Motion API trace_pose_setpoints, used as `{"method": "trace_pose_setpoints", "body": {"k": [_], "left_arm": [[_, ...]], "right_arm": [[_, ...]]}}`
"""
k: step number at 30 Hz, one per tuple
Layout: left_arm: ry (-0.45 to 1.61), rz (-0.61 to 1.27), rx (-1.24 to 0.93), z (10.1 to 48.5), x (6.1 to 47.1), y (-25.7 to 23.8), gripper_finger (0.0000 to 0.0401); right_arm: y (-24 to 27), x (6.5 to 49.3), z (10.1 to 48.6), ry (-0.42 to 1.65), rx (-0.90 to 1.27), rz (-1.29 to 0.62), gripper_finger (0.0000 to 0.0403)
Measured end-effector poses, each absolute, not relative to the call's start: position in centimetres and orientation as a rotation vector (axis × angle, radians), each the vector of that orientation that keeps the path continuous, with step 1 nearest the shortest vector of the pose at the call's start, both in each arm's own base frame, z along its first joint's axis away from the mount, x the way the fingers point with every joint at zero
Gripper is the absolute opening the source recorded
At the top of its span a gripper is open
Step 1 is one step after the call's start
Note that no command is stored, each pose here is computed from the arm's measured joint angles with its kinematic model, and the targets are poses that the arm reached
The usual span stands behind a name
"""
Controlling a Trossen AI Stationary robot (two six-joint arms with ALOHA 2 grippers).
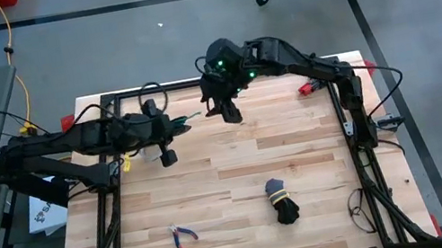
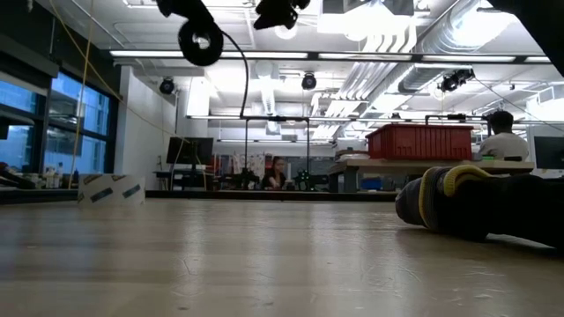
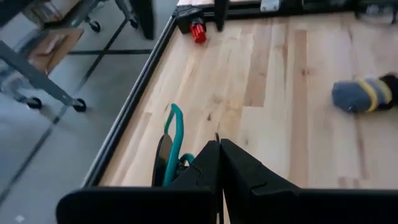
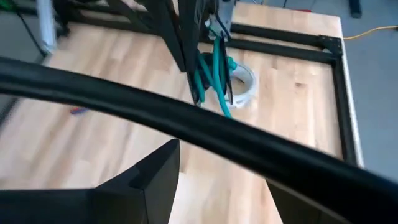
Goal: Coil cords
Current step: Coil the green wire on the spool
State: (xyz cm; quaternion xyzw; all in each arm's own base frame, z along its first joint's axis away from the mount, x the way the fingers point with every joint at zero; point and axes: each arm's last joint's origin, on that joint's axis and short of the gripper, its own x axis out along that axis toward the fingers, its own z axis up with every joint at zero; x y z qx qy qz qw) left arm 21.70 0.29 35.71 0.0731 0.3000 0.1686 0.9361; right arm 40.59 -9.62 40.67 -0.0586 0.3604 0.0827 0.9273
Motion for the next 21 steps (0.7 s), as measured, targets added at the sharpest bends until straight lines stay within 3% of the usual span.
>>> {"method": "trace_pose_setpoints", "body": {"k": [7, 13, 21], "left_arm": [[0.677, 0.221, 0.258, 32.5, 23.9, 0.5, 0.0001], [0.578, 0.217, 0.315, 32.6, 25.8, 0.6, 0.0001], [0.593, 0.247, 0.319, 32.6, 25.5, 0.9, 0.0001]], "right_arm": [[-11.6, 40.9, 40.3, 0.733, -0.151, 0.079, 0.0200], [-12.8, 41.4, 39.3, 0.750, -0.135, 0.056, 0.0199], [-11.2, 42.4, 38.7, 0.747, -0.157, 0.113, 0.0199]]}}
